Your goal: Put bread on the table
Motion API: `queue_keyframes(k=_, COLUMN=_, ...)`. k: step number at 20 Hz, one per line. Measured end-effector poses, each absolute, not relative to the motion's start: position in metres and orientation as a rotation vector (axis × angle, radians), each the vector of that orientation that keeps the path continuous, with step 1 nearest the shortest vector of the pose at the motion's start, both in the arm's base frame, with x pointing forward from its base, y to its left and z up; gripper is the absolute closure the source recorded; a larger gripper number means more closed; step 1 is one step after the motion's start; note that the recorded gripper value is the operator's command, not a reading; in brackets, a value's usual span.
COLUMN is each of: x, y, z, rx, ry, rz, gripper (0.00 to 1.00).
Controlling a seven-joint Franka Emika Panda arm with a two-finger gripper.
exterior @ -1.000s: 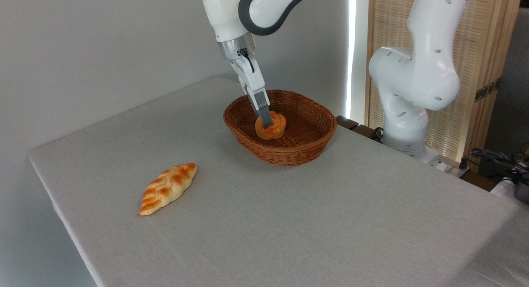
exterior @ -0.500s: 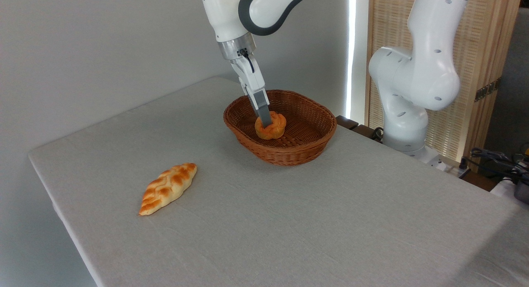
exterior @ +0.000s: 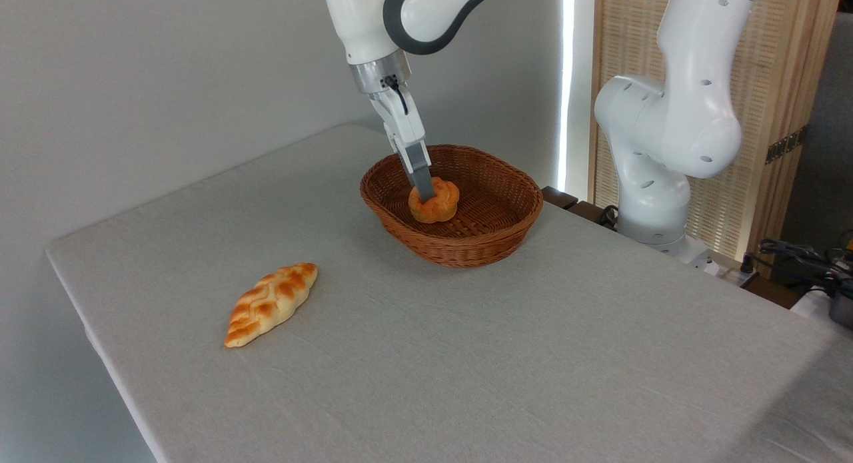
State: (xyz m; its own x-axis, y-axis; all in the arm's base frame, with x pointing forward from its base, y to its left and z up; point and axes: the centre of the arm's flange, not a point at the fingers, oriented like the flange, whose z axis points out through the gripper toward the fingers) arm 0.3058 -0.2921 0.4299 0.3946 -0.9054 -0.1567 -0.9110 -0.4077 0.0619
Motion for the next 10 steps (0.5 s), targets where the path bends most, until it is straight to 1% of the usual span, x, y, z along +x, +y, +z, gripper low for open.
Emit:
queue_keyframes(k=4, x=0.3069, y=-0.2937, z=0.4337, rx=-2.596, ry=1.693, rz=0.245, gripper=0.62)
queue_keyframes(k=5, x=0.3070, y=-0.2938, z=0.4339, rx=-2.596, ry=1.693, rz=0.244, gripper=0.65)
queue_keyframes(k=8, x=0.3071, y=-0.2940, z=0.4344, rx=-2.596, ry=1.694, rz=0.242, gripper=0.67)
queue_keyframes(k=10, x=0.3072, y=-0.2940, z=0.4344, rx=-2.596, ry=1.694, rz=0.242, gripper=0.71)
